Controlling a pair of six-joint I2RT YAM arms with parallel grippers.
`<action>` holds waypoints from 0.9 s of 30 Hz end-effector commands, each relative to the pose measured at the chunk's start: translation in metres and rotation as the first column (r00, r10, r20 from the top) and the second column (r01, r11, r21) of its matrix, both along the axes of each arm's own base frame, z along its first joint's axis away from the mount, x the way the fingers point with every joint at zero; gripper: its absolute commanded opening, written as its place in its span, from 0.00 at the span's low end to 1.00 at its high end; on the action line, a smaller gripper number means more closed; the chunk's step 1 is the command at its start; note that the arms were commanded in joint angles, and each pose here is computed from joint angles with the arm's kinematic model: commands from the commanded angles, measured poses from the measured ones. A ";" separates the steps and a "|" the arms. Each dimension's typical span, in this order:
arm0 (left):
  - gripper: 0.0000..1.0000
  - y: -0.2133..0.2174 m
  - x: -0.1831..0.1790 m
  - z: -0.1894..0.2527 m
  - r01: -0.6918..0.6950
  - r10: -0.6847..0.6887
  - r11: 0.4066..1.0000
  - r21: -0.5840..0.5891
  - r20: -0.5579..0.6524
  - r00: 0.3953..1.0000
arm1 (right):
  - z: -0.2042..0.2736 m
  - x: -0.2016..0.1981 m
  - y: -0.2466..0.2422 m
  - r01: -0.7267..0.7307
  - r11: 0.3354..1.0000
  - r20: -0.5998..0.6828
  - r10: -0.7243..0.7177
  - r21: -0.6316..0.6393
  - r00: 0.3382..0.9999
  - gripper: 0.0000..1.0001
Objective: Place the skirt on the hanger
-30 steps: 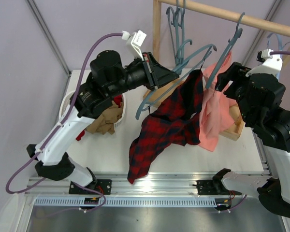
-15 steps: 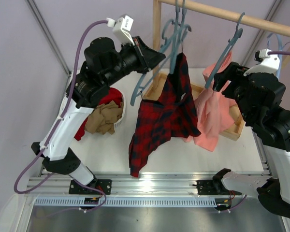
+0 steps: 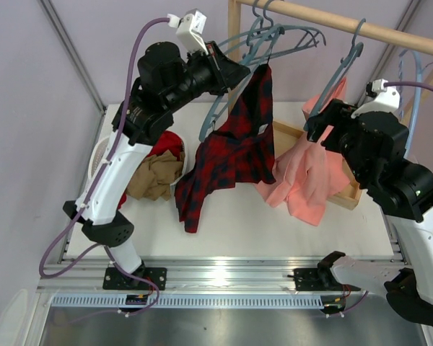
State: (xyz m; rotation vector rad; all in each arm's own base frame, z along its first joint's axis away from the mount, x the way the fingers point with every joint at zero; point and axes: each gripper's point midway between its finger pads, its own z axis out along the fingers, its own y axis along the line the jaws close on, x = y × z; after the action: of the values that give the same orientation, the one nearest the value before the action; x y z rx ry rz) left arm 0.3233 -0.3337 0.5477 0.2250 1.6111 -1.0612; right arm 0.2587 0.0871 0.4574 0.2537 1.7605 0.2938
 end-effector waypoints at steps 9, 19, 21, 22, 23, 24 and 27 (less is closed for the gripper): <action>0.08 0.002 0.000 0.084 0.026 0.019 0.988 -0.155 0.282 0.959 | 0.013 -0.015 0.007 -0.081 0.993 0.085 0.074 0.088 0.994 0.79; 0.08 -0.003 0.009 0.080 -0.004 0.046 0.991 -0.133 0.316 0.948 | 0.090 -0.004 0.049 -0.288 0.956 0.293 0.259 0.060 0.920 0.79; 0.08 -0.006 0.013 0.075 -0.006 0.043 0.992 -0.122 0.307 0.951 | 0.098 0.009 0.064 -0.324 0.944 0.303 0.293 0.055 0.907 0.79; 0.08 -0.009 0.015 0.072 -0.003 0.040 0.993 -0.121 0.298 0.954 | 0.112 0.009 0.068 -0.338 0.939 0.341 0.298 0.063 0.892 0.79; 0.08 -0.011 0.016 0.070 0.000 0.035 0.993 -0.120 0.293 0.956 | 0.112 0.017 0.075 -0.350 0.935 0.340 0.308 0.066 0.888 0.79; 0.08 -0.011 0.016 0.070 0.001 0.035 0.992 -0.123 0.290 0.957 | 0.116 0.019 0.078 -0.358 0.930 0.352 0.309 0.080 0.883 0.79; 0.08 -0.015 0.018 0.064 0.007 0.027 0.992 -0.125 0.268 0.963 | 0.132 0.024 0.091 -0.397 0.911 0.410 0.322 0.111 0.853 0.79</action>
State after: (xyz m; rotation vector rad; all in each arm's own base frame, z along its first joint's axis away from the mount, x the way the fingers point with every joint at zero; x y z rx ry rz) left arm 0.3555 -0.3604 0.5421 0.2862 1.5492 -1.0183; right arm 0.2888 0.1674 0.5496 0.0236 1.5132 0.6419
